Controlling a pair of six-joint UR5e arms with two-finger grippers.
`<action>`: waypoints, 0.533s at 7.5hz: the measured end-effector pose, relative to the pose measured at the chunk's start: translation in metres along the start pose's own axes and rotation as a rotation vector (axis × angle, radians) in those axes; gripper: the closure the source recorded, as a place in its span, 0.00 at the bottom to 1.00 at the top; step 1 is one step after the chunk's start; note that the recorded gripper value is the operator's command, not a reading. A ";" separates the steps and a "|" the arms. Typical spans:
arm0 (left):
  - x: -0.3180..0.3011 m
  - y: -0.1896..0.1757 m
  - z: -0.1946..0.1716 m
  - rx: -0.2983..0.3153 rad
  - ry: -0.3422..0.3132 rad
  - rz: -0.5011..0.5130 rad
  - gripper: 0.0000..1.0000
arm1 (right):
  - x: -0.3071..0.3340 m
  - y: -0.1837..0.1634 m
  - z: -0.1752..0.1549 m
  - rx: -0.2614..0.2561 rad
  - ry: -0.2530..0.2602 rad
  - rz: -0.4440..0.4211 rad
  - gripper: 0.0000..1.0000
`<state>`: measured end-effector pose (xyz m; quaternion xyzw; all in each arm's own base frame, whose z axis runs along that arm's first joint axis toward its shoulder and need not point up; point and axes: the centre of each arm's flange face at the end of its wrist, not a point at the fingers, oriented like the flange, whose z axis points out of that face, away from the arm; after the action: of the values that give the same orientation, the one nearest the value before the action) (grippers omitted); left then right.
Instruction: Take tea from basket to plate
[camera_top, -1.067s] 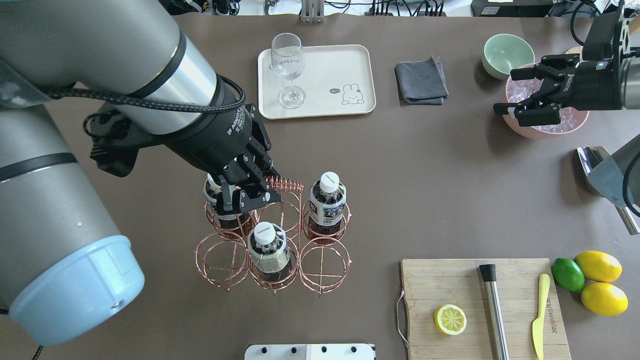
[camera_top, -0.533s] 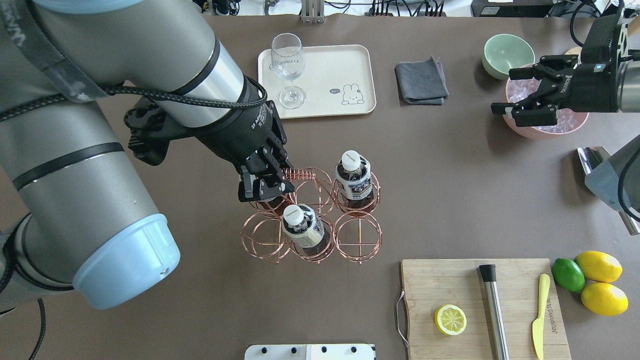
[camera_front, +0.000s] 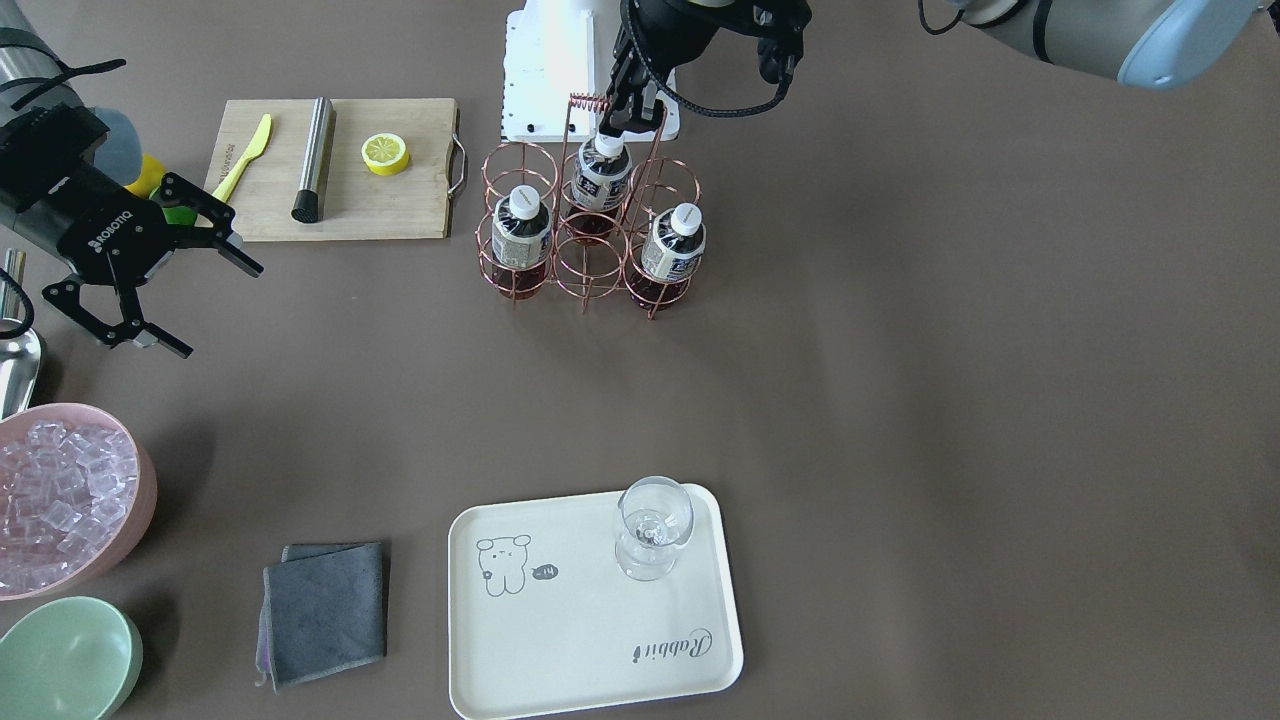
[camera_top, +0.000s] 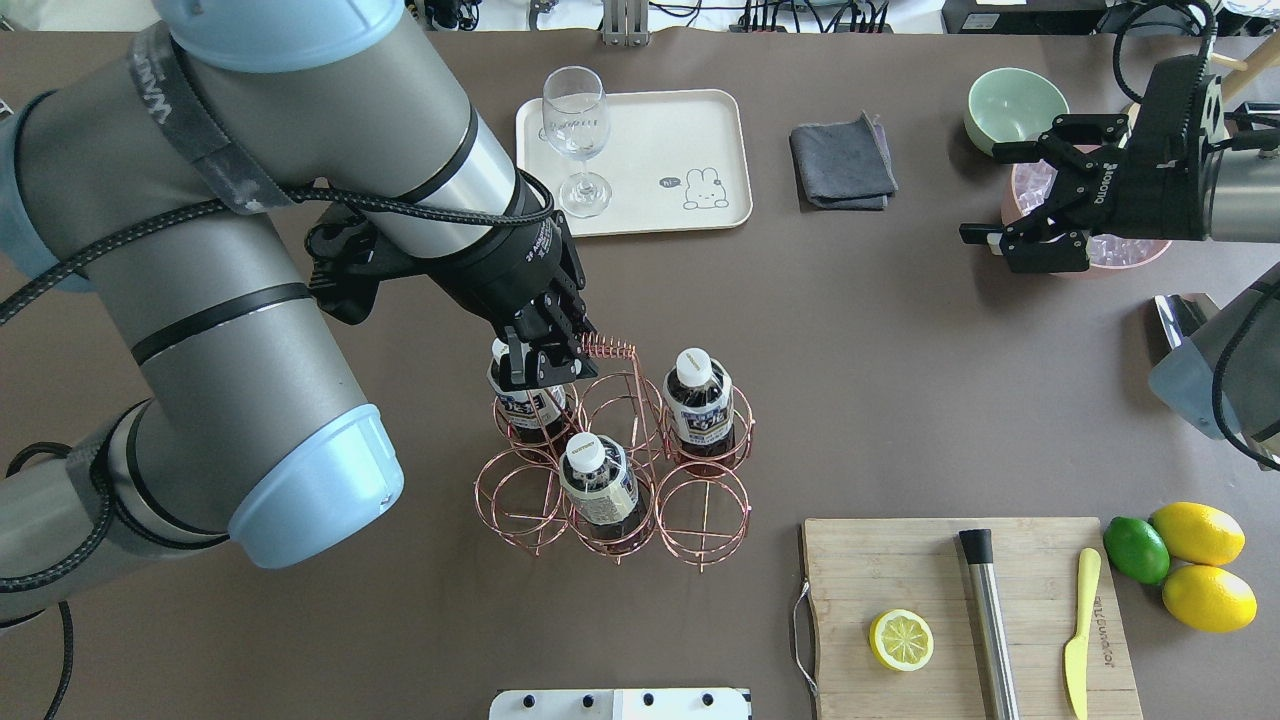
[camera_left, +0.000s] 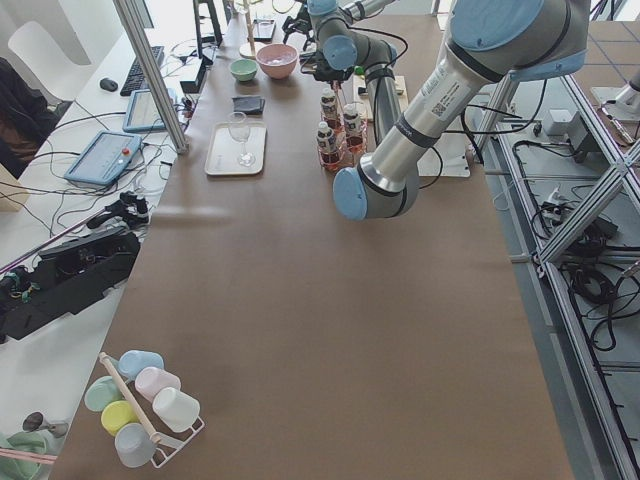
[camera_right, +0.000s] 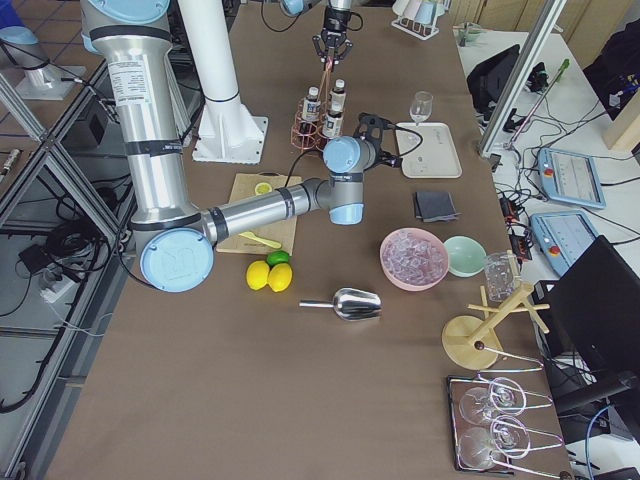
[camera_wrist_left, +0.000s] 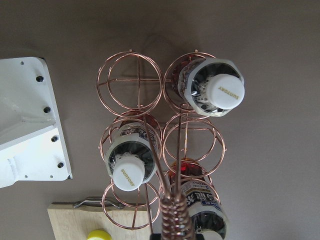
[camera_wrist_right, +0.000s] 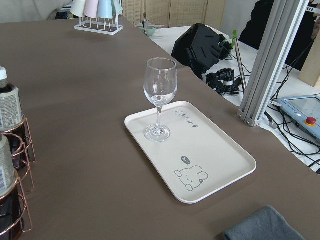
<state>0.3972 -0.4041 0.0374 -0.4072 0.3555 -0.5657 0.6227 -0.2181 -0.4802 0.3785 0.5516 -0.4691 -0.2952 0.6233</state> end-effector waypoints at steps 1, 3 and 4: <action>-0.002 0.002 0.001 -0.002 -0.003 0.000 1.00 | -0.007 -0.009 0.006 0.016 -0.013 -0.010 0.02; -0.006 0.006 0.005 -0.004 -0.013 0.004 1.00 | -0.039 -0.038 0.026 0.084 -0.045 -0.042 0.01; -0.007 0.008 0.005 -0.005 -0.014 0.005 1.00 | -0.063 -0.051 0.036 0.121 -0.066 -0.051 0.01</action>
<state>0.4047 -0.3966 0.0322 -0.4121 0.3536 -0.5603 0.6255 -0.2676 -0.4502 0.3107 0.5902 -0.4920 -0.3001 0.5652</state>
